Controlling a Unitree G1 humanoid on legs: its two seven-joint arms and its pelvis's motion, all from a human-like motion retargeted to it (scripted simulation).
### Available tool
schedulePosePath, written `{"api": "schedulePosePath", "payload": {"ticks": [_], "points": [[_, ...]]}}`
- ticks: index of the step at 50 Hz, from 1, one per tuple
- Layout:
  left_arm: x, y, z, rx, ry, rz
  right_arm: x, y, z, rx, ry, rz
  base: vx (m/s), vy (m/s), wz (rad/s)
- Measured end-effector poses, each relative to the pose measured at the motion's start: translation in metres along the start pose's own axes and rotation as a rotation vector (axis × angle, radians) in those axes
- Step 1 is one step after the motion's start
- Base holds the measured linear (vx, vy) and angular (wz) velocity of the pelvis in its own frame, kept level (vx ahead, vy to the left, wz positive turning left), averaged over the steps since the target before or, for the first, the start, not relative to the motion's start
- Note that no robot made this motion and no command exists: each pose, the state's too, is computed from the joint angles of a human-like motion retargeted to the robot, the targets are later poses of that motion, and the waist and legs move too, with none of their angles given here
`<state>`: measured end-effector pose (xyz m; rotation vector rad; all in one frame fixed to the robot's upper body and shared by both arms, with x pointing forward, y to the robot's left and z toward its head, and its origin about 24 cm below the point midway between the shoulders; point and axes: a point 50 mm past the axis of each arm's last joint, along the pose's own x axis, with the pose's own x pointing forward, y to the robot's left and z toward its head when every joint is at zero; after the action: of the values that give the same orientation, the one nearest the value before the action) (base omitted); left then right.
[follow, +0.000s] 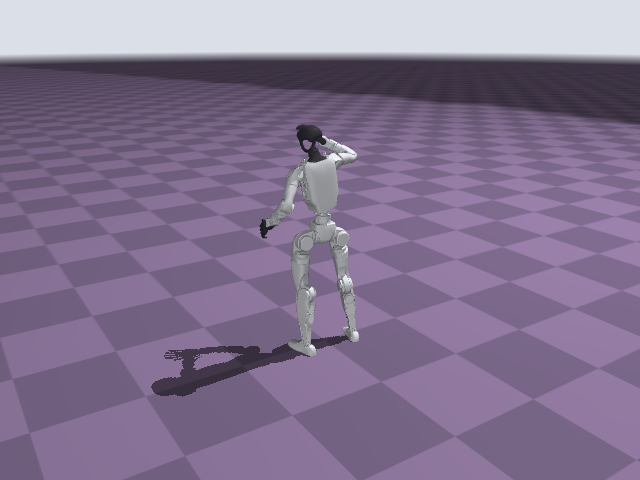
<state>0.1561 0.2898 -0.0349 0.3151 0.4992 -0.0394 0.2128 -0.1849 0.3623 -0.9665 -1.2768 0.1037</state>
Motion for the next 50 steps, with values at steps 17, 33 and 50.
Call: {"api": "schedulePosePath", "payload": {"ticks": [17,33,50], "points": [[-0.067,-0.009,-0.138,-0.29,0.601,0.478,0.086,0.019,0.127,0.074,-0.711,0.028,0.0,0.0,0.0],[-0.043,-0.034,-0.114,-0.414,0.427,0.388,0.051,0.009,0.105,0.07,-0.574,0.147,0.0,0.0,0.0],[-0.028,-0.025,-0.109,-0.323,0.467,0.347,0.085,0.043,0.168,0.343,-0.846,0.251,0.0,0.0,0.0]]}}
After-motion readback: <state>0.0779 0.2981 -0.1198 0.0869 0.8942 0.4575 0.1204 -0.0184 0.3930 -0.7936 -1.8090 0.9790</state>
